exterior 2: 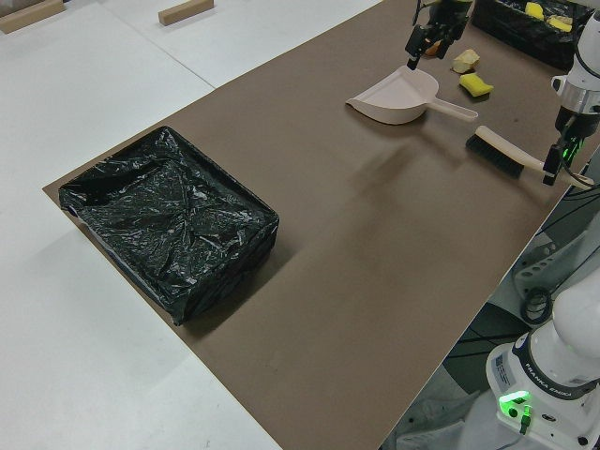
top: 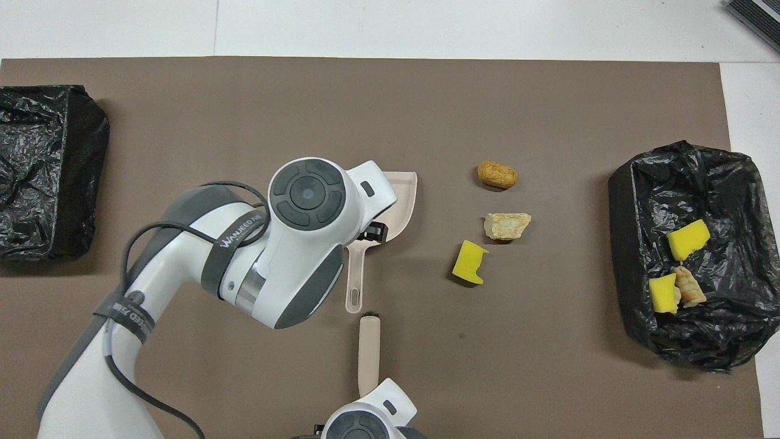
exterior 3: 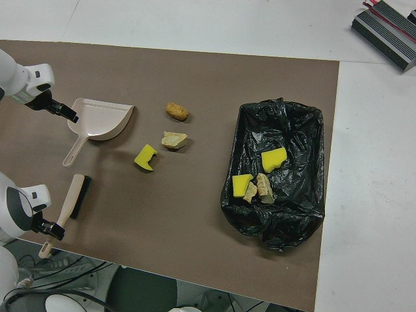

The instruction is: Sweep and dump trash in bin

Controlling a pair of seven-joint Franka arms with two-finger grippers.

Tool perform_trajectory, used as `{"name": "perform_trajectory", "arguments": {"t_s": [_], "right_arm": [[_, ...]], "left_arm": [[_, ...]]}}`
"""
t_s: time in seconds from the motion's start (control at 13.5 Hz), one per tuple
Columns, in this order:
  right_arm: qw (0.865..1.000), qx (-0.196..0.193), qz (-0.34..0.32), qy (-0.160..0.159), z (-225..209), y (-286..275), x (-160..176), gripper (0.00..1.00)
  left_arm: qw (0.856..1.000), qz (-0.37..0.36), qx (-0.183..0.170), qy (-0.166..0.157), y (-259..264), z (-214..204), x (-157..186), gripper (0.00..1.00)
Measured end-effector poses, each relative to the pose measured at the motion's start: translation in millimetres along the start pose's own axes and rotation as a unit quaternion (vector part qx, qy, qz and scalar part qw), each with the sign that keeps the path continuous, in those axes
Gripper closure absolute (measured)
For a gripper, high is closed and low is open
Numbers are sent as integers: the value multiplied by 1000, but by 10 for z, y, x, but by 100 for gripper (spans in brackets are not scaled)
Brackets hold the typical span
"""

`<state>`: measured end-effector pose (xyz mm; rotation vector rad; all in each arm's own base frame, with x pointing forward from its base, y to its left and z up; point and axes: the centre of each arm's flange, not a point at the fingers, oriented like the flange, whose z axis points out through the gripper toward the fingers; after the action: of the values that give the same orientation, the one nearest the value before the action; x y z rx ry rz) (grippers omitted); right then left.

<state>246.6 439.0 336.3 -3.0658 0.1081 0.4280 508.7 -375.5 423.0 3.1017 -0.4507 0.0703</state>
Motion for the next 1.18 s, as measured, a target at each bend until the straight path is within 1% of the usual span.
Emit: {"name": "perform_trajectory", "arguments": {"t_s": [0.07, 0.15, 0.37, 0.59, 0.74, 0.81, 0.89, 1.11, 1.18], "right_arm": [[1000, 0, 0, 0, -2, -1, 0, 24], [1000, 0, 0, 0, -2, -1, 0, 39], [1000, -1, -2, 2, -5, 1, 1, 73], [1000, -7, -5, 8, -15, 20, 34, 74], [1000, -18, 0, -1, -89, 70, 73, 74], [1000, -22, 5, -7, -197, 120, 100, 74], [1000, -24, 11, -9, -361, 198, 135, 74], [999, -45, 12, -8, -858, 580, 219, 74], [998, -58, 5, -8, -972, 734, 266, 74]], "left_arm": [[1000, 1, 0, 0, 38, 93, -43, 0], [1000, 3, 0, 1, 43, 200, -79, 0], [1000, 2, 2, -5, -19, 615, -240, 0], [1000, 11, 3, -10, 44, 788, -366, 0], [1000, 16, 2, -8, 103, 783, -387, 0], [1000, 17, 2, -8, 118, 779, -392, 0], [1000, 19, 2, -7, 131, 775, -396, 8], [1000, 19, 1, -6, 142, 770, -399, 49], [1000, 20, 1, -6, 141, 767, -399, 60]]}}
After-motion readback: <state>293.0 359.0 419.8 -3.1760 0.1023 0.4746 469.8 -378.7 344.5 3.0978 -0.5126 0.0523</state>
